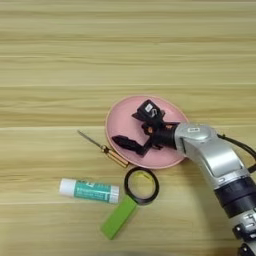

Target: Move the objects on the table

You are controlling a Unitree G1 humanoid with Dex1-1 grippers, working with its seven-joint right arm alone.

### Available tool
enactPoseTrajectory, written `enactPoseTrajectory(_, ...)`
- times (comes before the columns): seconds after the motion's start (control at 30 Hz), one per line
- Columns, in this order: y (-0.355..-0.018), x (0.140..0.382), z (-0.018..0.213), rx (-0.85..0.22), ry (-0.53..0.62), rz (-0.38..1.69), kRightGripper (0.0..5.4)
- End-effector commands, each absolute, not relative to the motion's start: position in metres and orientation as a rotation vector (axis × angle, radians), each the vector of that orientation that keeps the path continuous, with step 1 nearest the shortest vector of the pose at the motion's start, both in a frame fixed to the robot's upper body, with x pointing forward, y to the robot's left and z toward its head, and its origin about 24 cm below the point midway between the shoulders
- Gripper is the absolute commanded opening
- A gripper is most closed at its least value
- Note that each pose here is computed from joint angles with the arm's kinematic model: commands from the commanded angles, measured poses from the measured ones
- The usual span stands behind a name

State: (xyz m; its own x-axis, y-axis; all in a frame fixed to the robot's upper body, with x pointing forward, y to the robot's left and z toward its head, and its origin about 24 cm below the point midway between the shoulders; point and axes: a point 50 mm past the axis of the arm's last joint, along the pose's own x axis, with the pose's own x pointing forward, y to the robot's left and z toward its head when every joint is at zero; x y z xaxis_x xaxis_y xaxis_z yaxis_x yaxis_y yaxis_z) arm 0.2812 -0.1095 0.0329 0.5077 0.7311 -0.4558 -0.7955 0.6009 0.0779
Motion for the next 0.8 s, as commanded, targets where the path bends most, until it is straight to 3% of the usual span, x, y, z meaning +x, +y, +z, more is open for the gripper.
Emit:
enactPoseTrajectory(0.03,-0.102,0.293,0.054,-0.192,0.386,0.931,5.38)
enactPoseTrajectory(0.8,-0.086,0.29,0.059,-0.183,0.368,0.975,5.38)
